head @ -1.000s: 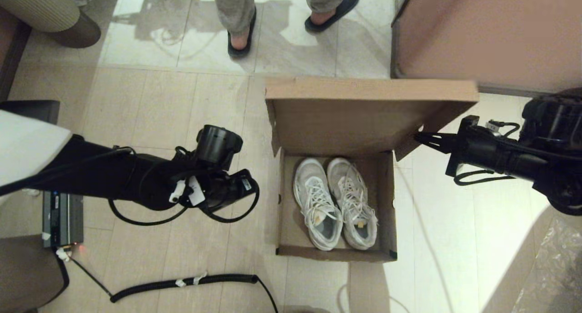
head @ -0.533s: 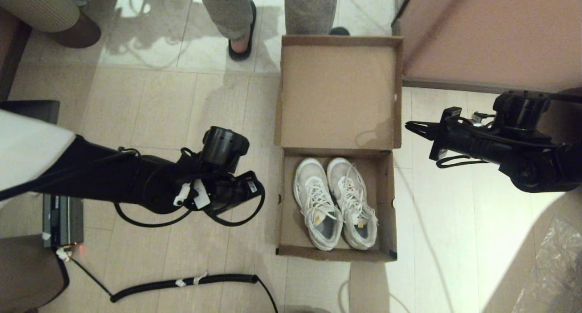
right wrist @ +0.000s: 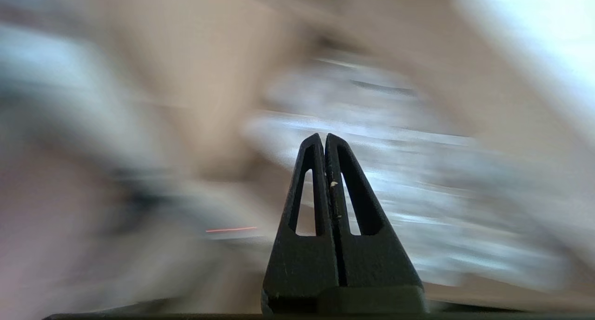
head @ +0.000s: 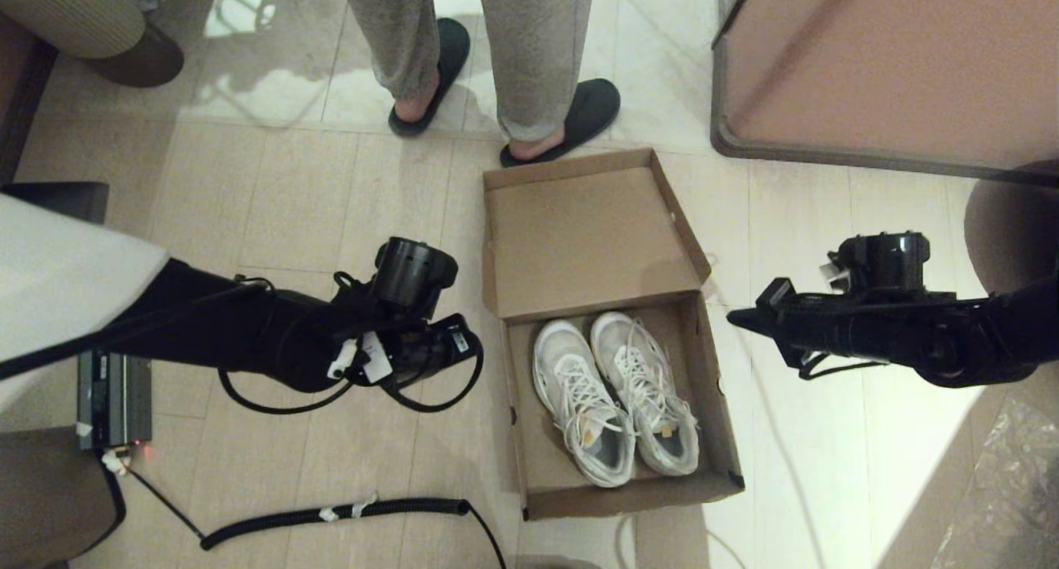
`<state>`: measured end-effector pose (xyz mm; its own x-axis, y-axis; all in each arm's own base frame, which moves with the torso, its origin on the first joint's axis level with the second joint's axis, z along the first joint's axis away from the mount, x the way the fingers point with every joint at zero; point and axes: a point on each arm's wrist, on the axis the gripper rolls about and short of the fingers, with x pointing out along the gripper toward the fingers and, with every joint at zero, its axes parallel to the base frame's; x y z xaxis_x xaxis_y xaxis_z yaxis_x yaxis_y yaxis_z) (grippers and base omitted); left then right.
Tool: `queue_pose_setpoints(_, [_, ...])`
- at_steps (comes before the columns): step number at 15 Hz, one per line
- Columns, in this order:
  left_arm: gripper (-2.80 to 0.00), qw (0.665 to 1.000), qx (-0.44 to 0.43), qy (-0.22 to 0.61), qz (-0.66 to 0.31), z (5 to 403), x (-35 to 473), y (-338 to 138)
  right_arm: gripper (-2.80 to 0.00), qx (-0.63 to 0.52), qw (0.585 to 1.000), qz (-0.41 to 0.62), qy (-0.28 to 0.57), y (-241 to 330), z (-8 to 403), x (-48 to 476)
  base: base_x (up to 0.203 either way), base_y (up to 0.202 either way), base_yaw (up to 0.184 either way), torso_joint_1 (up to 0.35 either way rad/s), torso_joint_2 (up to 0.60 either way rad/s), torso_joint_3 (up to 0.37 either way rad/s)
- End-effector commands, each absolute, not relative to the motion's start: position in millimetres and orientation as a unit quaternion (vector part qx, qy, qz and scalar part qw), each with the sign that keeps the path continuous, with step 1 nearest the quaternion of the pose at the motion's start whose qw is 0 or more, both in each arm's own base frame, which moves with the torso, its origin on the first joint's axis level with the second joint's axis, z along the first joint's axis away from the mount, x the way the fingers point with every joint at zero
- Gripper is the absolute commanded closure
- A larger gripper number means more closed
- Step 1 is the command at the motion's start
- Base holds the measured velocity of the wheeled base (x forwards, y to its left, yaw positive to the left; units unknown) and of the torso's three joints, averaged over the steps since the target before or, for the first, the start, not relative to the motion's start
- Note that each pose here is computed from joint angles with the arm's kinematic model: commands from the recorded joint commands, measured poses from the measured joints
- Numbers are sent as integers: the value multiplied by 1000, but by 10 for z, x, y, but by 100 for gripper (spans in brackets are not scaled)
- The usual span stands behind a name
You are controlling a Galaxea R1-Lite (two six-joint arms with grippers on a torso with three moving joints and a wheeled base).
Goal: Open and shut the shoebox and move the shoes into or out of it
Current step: Open the shoe box, then put the shoes out of the shoe box
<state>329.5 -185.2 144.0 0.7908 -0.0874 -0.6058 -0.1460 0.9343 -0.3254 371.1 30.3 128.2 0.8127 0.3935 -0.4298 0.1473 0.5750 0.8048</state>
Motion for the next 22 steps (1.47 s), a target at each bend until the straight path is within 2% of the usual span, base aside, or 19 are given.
queue_pose_setpoints(1, [0, 925, -157, 344, 25, 1241, 3355, -1868, 0, 361, 875, 34, 320, 350, 1139, 3475, 0, 0, 0, 0, 0, 0])
queue_pose_setpoints(3, [0, 923, -137, 358, 26, 1048, 3448, -1926, 0, 348, 876, 25, 332, 340, 1048, 3459, 0, 0, 0, 0, 0, 0])
queue_pose_setpoints(7, [0, 936, -149, 319, 31, 954, 3864, -2167, 0, 338, 879, 2, 335, 317, 896, 3491, 0, 0, 0, 0, 0, 0])
queue_pose_setpoints(12, [0, 946, -172, 273, 28, 801, 4246, -2362, 0, 242, 915, -32, 322, 302, 343, 3525, 0, 0, 0, 0, 0, 0])
queue_pose_setpoints(16, [0, 950, -198, 240, 15, 870, 4439, -2474, 0, 235, 903, -40, 359, 309, 164, 3340, 0, 0, 0, 0, 0, 0])
queue_pose_setpoints(22, [0, 955, -227, 188, -6, 974, 4594, -2560, 0, 231, 895, -36, 379, 373, 127, 3197, 0, 0, 0, 0, 0, 0])
